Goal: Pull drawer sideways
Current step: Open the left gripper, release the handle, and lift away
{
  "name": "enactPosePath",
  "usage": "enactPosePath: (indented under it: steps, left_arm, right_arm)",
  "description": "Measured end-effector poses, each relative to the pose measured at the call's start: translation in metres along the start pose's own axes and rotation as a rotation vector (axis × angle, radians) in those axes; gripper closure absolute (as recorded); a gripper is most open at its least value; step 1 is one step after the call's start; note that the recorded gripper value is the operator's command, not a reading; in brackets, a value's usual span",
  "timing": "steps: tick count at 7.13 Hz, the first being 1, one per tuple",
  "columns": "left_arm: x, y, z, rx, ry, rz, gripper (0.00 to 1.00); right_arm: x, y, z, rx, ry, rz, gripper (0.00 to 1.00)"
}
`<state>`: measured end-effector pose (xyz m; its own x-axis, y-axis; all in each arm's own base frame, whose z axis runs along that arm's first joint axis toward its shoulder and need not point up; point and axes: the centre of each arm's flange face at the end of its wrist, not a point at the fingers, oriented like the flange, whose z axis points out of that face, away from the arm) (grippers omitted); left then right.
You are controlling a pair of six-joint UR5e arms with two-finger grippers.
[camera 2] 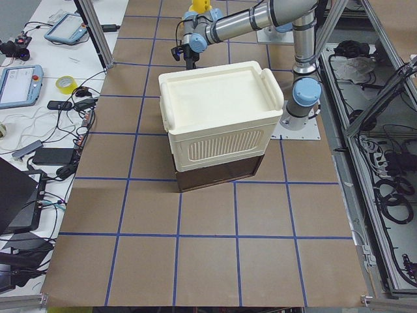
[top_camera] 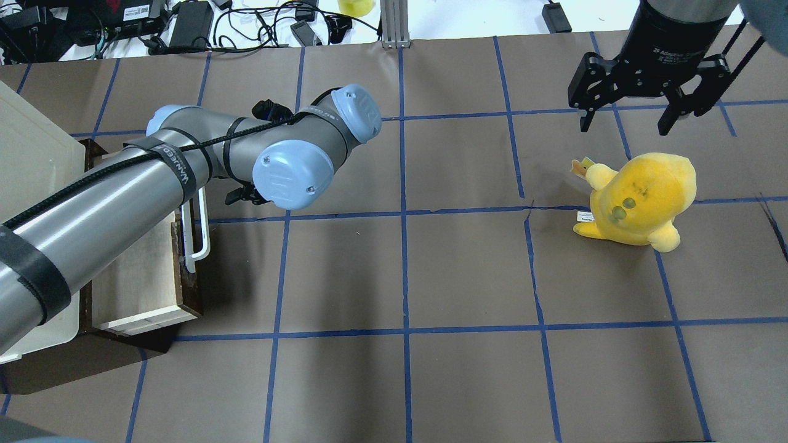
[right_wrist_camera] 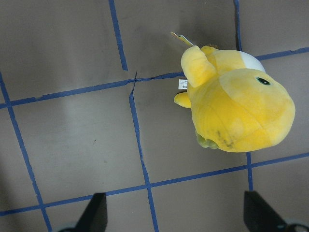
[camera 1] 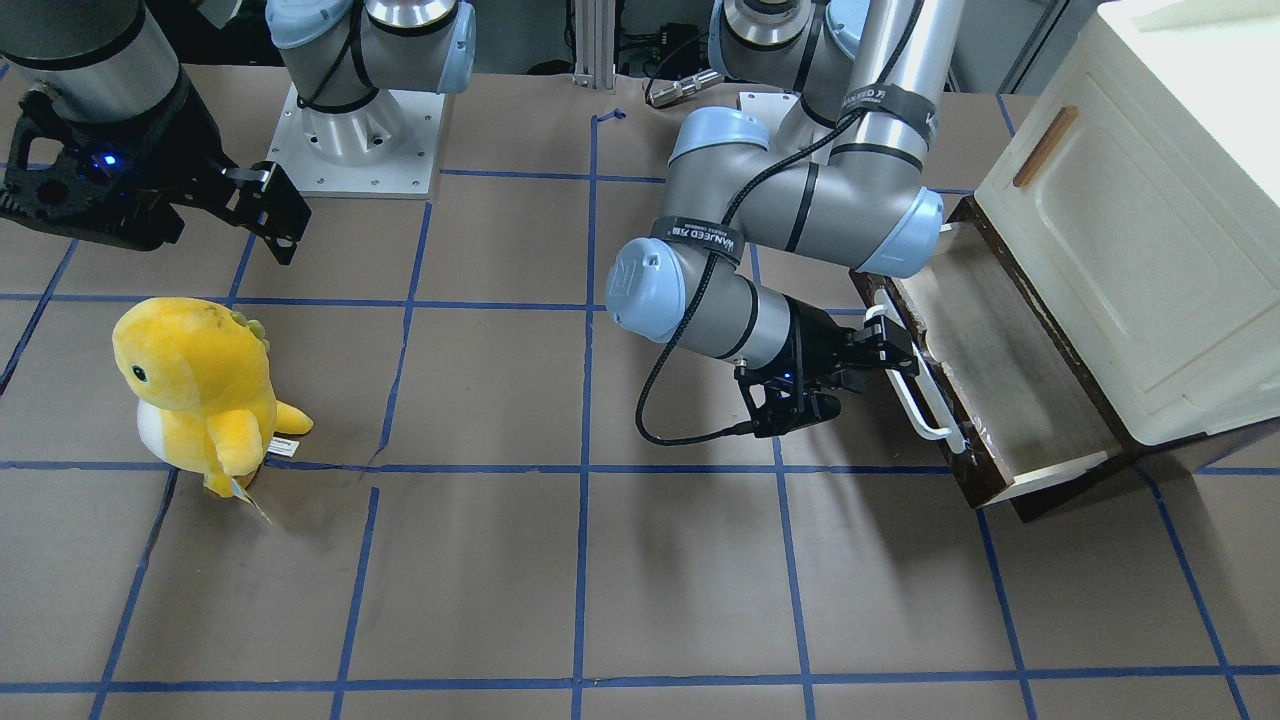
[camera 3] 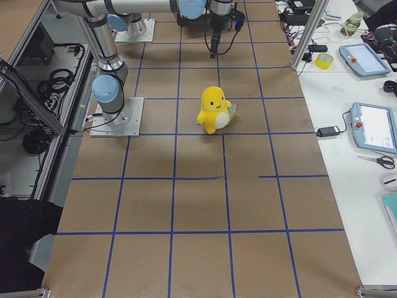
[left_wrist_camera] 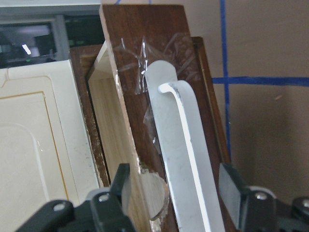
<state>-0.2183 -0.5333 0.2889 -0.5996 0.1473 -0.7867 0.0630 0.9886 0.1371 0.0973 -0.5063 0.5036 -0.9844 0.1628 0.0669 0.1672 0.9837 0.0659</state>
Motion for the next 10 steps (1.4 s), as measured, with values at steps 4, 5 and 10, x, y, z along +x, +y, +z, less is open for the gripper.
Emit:
enactPosePath:
  steps: [4,5,10]
  left_arm:
    - [-0.097,0.024,-0.079,0.160,0.525,0.084,0.19]
    - [-0.130,0.040,-0.088,0.199,0.645,0.052,0.14]
    - [-0.211,0.098,-0.101,0.278,0.874,-0.064,0.00]
  right_arm:
    - [0.000,0.000,0.000,0.000,0.000,0.000,0.00]
    - [0.000,0.000,0.000,0.000,0.000,0.000,0.00]
    - [0.000,0.000,0.000,0.000,0.000,0.000,0.00]
